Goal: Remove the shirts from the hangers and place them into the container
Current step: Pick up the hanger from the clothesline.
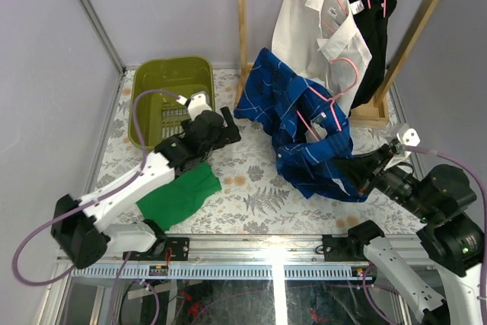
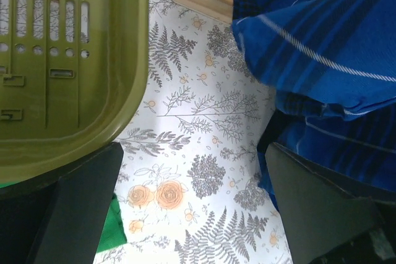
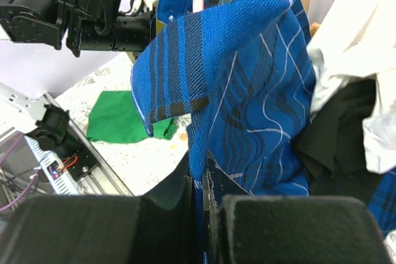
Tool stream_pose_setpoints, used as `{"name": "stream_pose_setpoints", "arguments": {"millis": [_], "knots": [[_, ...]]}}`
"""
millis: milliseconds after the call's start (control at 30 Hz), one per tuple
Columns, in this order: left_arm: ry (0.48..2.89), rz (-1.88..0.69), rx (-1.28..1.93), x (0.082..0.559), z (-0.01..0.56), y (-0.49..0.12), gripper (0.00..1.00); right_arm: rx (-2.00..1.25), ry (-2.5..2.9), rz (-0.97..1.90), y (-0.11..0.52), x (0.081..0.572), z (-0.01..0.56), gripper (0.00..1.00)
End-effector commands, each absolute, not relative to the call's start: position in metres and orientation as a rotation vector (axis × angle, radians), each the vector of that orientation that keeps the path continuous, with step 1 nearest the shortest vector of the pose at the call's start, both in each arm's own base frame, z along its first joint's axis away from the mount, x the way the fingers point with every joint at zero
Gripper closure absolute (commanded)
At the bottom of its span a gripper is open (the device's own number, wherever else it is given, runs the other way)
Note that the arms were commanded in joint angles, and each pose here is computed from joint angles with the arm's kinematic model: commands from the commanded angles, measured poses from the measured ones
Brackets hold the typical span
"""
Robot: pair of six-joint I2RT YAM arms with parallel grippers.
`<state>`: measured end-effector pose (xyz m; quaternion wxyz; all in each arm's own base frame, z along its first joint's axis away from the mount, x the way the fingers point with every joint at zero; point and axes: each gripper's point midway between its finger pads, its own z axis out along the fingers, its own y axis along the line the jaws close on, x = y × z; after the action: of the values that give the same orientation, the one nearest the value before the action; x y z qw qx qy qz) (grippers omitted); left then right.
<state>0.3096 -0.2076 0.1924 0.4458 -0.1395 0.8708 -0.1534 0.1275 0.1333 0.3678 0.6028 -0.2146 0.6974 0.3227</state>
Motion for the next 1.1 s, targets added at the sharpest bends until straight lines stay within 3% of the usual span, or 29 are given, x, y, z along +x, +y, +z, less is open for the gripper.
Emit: {"name": "stream_pose_setpoints", "arguments": {"millis": [0, 133, 267, 400, 633, 767, 833, 1067], "knots": [[2.03, -0.507, -0.389, 0.295, 0.229, -0.193, 0.0, -0.658, 1.5, 0.766, 0.139, 0.103, 0.42, 1.0], [1.874, -0.686, -0.352, 0.267, 0.282, -0.18, 0.0, -0.769, 1.578, 0.733, 0.142, 0.106, 0.423, 1.0], [1.75, -0.834, -0.243, 0.24, 0.324, -0.178, 0.0, -0.702, 1.822, 0.657, 0.139, 0.142, 0.374, 1.0], [1.634, -0.964, -0.025, 0.218, 0.375, -0.195, 0.0, -0.777, 1.952, 0.903, 0.17, 0.134, 0.321, 1.0], [1.457, -1.257, 0.395, 0.181, 0.436, -0.255, 0.0, -0.795, 1.905, 1.105, 0.194, 0.131, 0.317, 1.0], [1.369, -1.337, 0.498, 0.177, 0.442, -0.275, 0.0, -0.776, 1.953, 1.123, 0.196, 0.133, 0.299, 1.0], [1.329, -1.363, 0.53, 0.18, 0.436, -0.287, 0.06, -0.78, 1.974, 1.125, 0.196, 0.133, 0.292, 1.0], [1.191, -1.216, 0.572, 0.214, 0.428, -0.306, 0.09, -0.854, 1.952, 1.119, 0.199, 0.137, 0.31, 1.0]]}}
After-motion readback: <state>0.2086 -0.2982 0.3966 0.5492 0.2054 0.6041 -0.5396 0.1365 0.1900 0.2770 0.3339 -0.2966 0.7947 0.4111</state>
